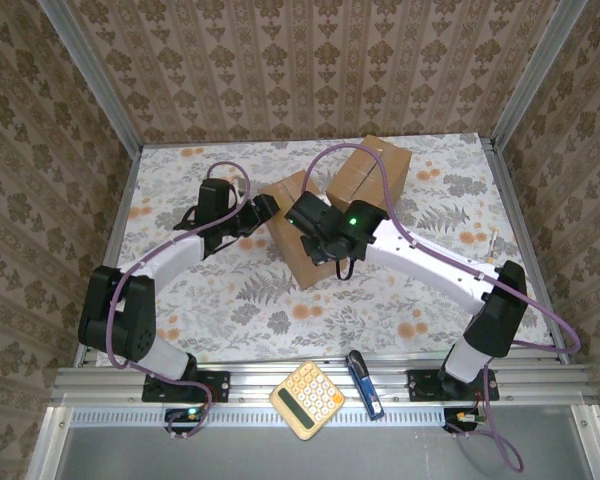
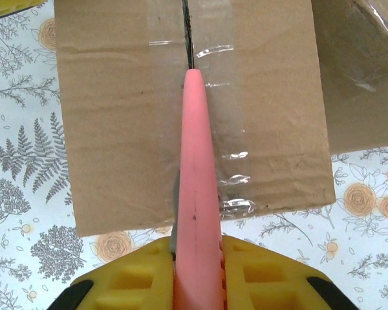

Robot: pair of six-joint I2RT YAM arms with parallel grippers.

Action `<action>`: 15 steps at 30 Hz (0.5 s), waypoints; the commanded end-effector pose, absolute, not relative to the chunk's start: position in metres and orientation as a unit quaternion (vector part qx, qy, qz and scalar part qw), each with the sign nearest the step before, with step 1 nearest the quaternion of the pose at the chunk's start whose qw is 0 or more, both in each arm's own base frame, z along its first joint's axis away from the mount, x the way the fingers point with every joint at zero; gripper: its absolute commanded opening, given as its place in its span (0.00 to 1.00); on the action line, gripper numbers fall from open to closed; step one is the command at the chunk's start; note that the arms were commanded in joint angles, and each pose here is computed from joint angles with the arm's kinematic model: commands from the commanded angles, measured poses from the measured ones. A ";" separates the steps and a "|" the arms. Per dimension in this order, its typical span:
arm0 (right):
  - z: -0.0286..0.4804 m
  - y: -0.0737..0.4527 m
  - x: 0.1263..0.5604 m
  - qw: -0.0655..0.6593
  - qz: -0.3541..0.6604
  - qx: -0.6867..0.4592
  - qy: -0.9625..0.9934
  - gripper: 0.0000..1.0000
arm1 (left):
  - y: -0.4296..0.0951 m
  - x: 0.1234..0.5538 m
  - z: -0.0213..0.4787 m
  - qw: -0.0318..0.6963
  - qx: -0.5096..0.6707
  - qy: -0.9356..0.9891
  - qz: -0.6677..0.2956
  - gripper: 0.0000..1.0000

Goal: Unpack the express box

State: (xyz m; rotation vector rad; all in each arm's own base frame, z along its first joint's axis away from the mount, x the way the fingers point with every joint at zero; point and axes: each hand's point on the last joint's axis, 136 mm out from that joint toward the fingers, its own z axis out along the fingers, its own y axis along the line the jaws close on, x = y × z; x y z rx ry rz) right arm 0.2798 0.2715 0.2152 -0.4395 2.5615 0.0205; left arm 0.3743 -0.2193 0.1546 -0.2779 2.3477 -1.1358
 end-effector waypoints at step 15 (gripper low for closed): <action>0.218 0.224 0.209 0.192 -0.047 -0.168 0.966 0.00 | -0.207 0.362 0.127 0.223 -0.130 0.884 -0.389 0.68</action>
